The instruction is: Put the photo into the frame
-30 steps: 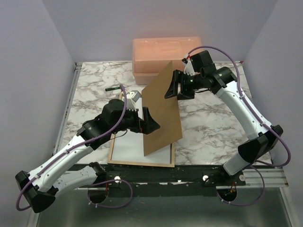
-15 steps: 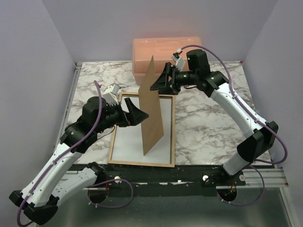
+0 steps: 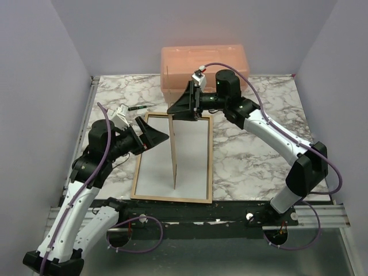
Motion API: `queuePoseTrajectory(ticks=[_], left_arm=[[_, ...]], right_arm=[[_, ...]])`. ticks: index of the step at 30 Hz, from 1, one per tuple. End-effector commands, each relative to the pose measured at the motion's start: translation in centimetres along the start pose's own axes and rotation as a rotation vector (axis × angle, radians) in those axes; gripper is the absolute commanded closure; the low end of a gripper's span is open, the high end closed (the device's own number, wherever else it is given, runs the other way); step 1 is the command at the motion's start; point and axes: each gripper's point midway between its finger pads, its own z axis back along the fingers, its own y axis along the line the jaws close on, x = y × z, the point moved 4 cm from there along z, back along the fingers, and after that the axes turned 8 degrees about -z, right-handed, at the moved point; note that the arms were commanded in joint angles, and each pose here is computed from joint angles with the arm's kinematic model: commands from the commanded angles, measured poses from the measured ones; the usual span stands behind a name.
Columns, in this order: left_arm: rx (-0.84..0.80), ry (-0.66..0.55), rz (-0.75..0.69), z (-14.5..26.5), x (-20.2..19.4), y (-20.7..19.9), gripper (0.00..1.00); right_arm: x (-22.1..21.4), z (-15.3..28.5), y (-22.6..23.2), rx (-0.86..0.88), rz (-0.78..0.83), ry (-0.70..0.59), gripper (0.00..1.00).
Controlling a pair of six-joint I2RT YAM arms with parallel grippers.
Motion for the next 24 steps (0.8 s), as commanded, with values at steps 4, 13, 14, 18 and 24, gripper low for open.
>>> queuePoseTrajectory(ticks=[4,13,14,18,24], left_arm=[[-0.057,0.044,-0.045,0.4,1.3,-0.7,0.01],[-0.05,0.004,-0.081,0.7,3.4,0.0,0.02],[-0.035,0.009,-0.08,0.5,3.6,0.3,0.02],[0.04,0.053,-0.095,-0.4,4.1,2.3,0.09],[0.143,0.074,-0.179,-0.1,5.3,3.9,0.14]], right_arm=[[-1.0,-2.0,0.7,0.175,-0.041,0.097,0.29],[-1.4,-3.1,-0.8,0.168,-0.082,0.113,0.29],[-1.4,-3.1,-0.9,0.162,-0.078,0.109,0.29],[-1.1,-2.8,-1.6,0.059,-0.042,0.061,0.29],[-1.7,-1.3,-3.7,-0.119,-0.007,-0.001,0.29]])
